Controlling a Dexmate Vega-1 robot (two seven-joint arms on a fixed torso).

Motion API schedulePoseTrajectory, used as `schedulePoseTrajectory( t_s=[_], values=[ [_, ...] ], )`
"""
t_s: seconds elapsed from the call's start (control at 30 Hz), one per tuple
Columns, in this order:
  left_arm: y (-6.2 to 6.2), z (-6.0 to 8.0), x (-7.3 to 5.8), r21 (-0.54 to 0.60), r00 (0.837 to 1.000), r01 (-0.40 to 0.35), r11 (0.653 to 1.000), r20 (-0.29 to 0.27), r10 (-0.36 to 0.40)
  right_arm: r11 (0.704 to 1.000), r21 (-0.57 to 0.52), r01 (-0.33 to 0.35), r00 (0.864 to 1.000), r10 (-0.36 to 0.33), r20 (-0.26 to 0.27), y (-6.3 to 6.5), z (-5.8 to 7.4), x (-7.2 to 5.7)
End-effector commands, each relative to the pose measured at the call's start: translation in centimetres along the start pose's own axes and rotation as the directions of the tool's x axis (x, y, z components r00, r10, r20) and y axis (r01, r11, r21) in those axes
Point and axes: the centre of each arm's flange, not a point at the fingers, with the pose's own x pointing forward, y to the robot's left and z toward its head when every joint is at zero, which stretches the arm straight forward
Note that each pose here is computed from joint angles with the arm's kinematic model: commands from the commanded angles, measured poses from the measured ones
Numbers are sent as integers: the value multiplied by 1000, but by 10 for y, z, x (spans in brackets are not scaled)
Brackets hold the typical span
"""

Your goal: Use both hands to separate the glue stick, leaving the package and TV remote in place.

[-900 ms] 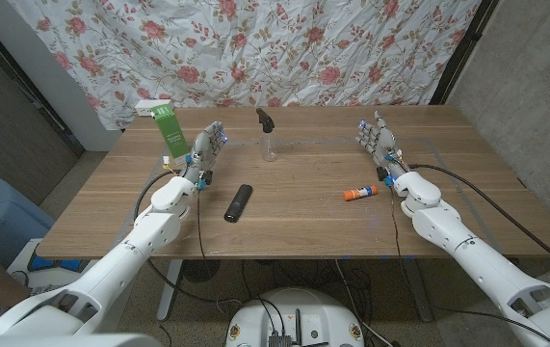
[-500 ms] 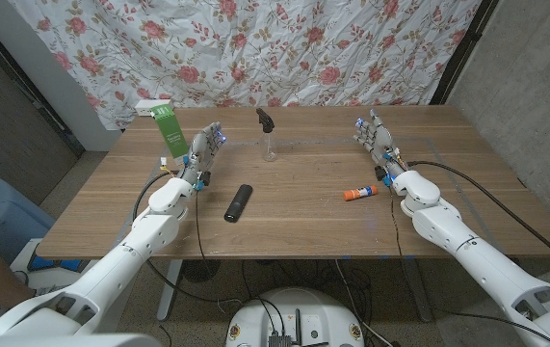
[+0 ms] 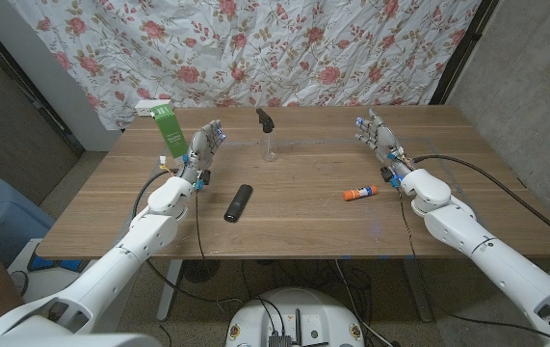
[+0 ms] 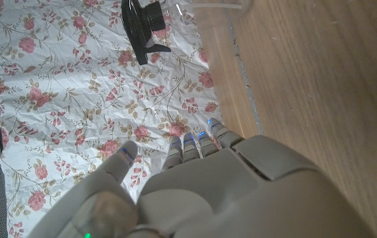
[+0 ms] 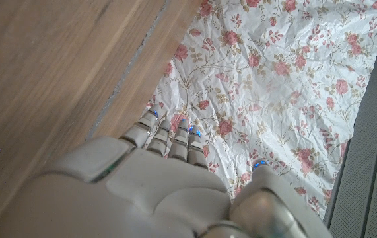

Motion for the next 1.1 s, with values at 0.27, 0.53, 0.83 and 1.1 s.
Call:
schedulePoseTrajectory(
  t_s=[0.27, 0.53, 0.83, 1.1],
  values=[
    [2, 22, -7, 36, 1000, -24, 999, 15, 24, 945, -284, -162, 985, 171, 9, -6, 22, -11],
    [0, 26, -5, 39, 1000, -9, 999, 15, 9, 902, -375, -215, 974, 225, -16, -14, 30, -18],
    [5, 28, -4, 44, 1000, -18, 999, 9, 18, 775, -565, -282, 957, 271, -105, -18, 39, -28],
    [8, 27, -4, 42, 1000, -29, 999, 7, 29, 666, -667, -335, 936, 314, -156, -18, 42, -34]
  ],
)
